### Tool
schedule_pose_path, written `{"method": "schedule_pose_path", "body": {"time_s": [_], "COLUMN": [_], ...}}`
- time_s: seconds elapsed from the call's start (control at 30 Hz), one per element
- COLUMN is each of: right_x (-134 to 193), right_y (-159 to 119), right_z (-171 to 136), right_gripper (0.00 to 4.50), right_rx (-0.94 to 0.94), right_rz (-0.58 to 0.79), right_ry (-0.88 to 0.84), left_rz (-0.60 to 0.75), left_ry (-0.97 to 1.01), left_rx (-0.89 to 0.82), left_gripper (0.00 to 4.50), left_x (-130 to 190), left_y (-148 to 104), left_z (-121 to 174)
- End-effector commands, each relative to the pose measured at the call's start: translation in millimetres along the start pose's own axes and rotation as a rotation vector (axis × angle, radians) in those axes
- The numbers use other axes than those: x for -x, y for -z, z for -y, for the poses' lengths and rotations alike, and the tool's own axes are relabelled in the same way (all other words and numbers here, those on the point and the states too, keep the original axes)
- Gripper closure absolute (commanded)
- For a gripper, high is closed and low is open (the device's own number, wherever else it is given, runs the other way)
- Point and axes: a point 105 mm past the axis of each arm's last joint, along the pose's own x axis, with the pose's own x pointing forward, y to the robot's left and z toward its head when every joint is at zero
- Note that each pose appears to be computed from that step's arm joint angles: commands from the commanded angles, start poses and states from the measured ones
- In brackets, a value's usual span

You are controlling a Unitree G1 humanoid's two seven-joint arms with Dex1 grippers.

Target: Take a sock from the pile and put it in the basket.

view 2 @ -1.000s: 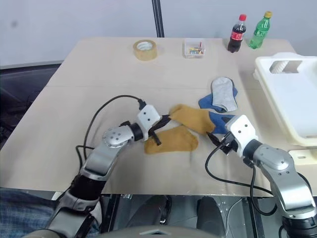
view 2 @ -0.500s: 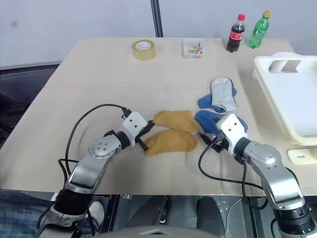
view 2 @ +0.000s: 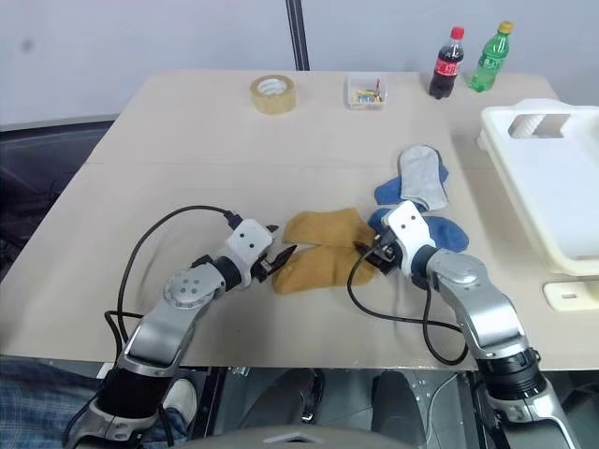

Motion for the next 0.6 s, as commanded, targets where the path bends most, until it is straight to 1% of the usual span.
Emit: {"method": "schedule_pose_path", "body": {"time_s": [0.03, 0.1, 0.13, 0.17, 0.23, 0.27, 0.37, 0.6], "right_x": [0, -1, -1, -2, -2, -2, -2, -3], "right_y": [-6, -2, -1, 0, 3, 5, 4, 3], "right_z": [3, 2, 2, 1, -1, -2, -4, -2], "right_gripper": [0.74, 0.74, 1.51, 2.07, 2.77, 3.04, 4.37, 4.37], "right_rx": [0.037, 0.048, 0.051, 0.053, 0.072, 0.08, 0.089, 0.11], "right_rz": [-0.001, -0.021, -0.024, -0.027, -0.044, -0.051, -0.047, -0.045], "right_ry": [-0.011, -0.023, -0.025, -0.029, -0.04, -0.043, -0.05, -0.041], "left_rz": [0.016, 0.014, 0.013, 0.013, 0.011, 0.009, 0.006, -0.018], "left_ry": [0.015, 0.021, 0.02, 0.018, 0.017, 0.019, 0.035, 0.078], "left_rx": [-0.035, -0.046, -0.048, -0.049, -0.049, -0.049, -0.052, -0.045], "left_gripper": [0.04, 0.04, 0.0, 0.0, 0.0, 0.0, 0.0, 0.0], "left_x": [1, 1, 0, 0, 0, -1, -2, -6], "left_y": [-5, -4, -4, -3, -3, -2, -1, 5], "left_z": [5, 7, 7, 6, 6, 7, 9, 17]}}
